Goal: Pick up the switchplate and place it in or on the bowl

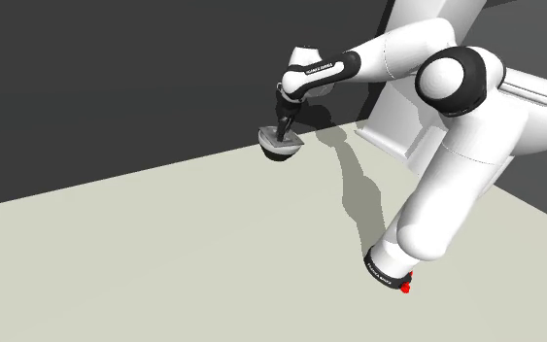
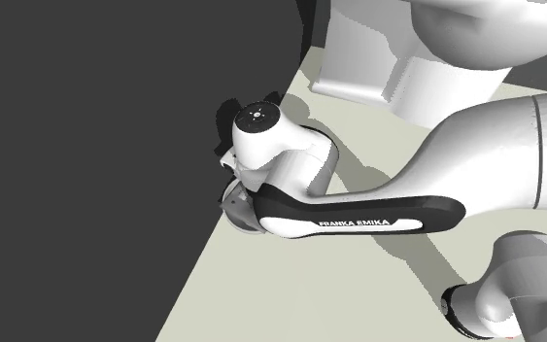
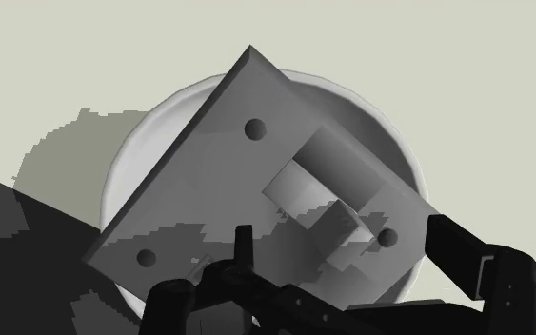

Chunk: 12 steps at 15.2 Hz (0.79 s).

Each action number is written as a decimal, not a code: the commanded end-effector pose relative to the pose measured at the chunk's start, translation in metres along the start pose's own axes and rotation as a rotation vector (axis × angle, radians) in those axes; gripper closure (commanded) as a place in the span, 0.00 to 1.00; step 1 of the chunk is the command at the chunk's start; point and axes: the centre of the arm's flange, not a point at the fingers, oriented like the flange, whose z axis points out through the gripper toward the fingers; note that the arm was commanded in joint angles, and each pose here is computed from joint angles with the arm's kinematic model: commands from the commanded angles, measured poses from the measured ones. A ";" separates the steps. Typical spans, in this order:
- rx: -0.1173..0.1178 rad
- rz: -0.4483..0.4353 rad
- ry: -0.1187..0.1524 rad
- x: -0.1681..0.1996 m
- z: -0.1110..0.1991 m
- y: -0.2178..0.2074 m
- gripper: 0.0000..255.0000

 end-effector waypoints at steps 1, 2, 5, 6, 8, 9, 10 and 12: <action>0.000 0.000 0.000 0.000 -0.013 0.000 0.00; 0.000 0.000 0.000 0.000 -0.026 0.000 0.00; 0.000 0.000 0.000 0.000 -0.050 0.000 0.00; 0.000 0.000 0.000 0.000 -0.050 0.000 0.00; 0.000 0.000 0.000 0.000 -0.050 0.000 0.00; 0.000 0.000 0.000 0.000 -0.050 0.000 0.00; 0.000 0.000 0.000 0.000 -0.050 0.000 0.00; 0.000 0.000 0.000 0.000 -0.050 0.000 0.00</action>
